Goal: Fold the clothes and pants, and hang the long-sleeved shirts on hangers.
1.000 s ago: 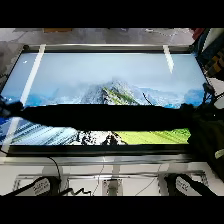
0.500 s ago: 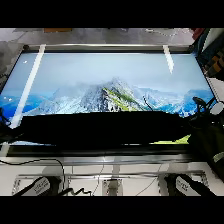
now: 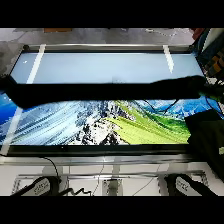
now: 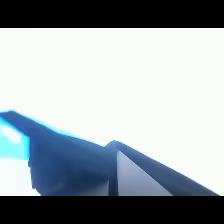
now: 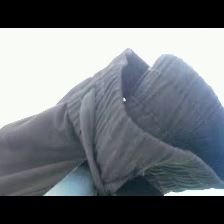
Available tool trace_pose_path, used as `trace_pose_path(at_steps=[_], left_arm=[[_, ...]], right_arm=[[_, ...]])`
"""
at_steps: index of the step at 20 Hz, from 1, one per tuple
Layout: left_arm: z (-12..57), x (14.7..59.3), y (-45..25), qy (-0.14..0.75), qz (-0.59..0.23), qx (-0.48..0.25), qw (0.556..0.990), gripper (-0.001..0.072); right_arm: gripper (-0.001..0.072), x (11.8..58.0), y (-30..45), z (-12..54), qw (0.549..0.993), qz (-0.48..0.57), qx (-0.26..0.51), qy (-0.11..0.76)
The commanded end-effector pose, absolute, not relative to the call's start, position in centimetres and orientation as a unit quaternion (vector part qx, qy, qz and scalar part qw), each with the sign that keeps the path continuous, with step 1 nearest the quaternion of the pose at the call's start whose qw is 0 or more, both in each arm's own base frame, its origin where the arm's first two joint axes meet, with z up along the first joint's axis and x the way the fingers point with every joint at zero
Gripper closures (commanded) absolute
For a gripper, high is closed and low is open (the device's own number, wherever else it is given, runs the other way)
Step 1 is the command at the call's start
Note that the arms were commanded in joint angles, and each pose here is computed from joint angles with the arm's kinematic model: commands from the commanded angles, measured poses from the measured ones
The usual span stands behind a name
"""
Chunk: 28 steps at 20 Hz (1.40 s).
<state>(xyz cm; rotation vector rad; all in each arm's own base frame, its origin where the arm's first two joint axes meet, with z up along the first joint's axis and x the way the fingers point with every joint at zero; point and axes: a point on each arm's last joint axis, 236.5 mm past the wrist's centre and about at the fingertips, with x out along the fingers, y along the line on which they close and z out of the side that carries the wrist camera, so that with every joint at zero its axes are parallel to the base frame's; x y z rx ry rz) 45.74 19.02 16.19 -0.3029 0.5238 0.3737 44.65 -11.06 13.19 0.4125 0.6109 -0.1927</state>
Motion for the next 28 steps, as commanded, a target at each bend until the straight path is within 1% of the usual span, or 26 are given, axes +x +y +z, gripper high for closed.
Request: trace_pose_path(at_steps=[1,3,5,7,9,10,12,15,17,18,19,20,24,26,28], left_arm=[[19.3,47.7,18.0,0.221,0.165,-0.142,0.951,0.0698],[12.0,45.5,18.4,0.338,0.175,-0.110,0.918,0.0700],[4.2,42.5,18.1,0.429,0.171,-0.088,0.883,0.0700],[-2.5,39.3,16.6,0.485,0.159,-0.088,0.855,0.0699],[-7.3,35.6,15.2,0.537,0.153,-0.099,0.824,0.0698],[-8.6,34.2,14.8,0.554,0.152,-0.103,0.812,0.0698],[-9.7,32.4,14.8,0.573,0.156,-0.113,0.797,0.0698],[-9.4,31.2,16.1,0.577,0.174,-0.129,0.787,0.0698],[-9.5,30.4,16.9,0.580,0.184,-0.139,0.781,0.0695],[-9.6,30.2,17.1,0.581,0.187,-0.143,0.779,0.0558],[-9.6,30.1,17.0,0.583,0.187,-0.144,0.778,0.0255],[-9.6,30.1,16.7,0.584,0.186,-0.151,0.775,-0.0011],[-8.6,29.5,16.9,0.599,0.190,-0.159,0.762,0.0004],[-7.1,29.8,18.4,0.574,0.239,-0.215,0.753,0.0001],[-5.2,29.7,20.5,0.555,0.272,-0.249,0.746,0.0001]], right_arm=[[0.0689,46.1,-12.2,15.6,0.940,-0.105,0.198,0.259],[0.0690,44.6,-12.3,10.7,0.921,-0.113,0.178,0.328],[0.0690,41.6,-11.7,3.9,0.891,-0.119,0.177,0.400],[0.0690,38.0,-10.4,-2.5,0.858,-0.123,0.194,0.460],[0.0690,34.2,-8.8,-6.9,0.823,-0.121,0.205,0.515],[0.0690,32.7,-8.2,-8.2,0.809,-0.119,0.208,0.536],[0.0690,31.2,-7.8,-9.0,0.796,-0.117,0.204,0.558],[0.0689,29.5,-8.3,-8.9,0.786,-0.116,0.169,0.583],[0.0684,28.4,-8.2,-9.1,0.773,-0.113,0.163,0.603],[0.0503,28.1,-8.0,-9.2,0.768,-0.112,0.165,0.609],[0.0176,27.9,-7.9,-9.2,0.765,-0.111,0.166,0.612],[0.0078,27.8,-7.8,-9.2,0.763,-0.112,0.169,0.614],[0.0079,28.3,-7.9,-7.6,0.760,-0.107,0.168,0.618],[0.0084,29.5,-8.3,-5.6,0.769,-0.104,0.164,0.610],[0.0084,31.2,-8.8,-3.1,0.783,-0.103,0.158,0.593]])
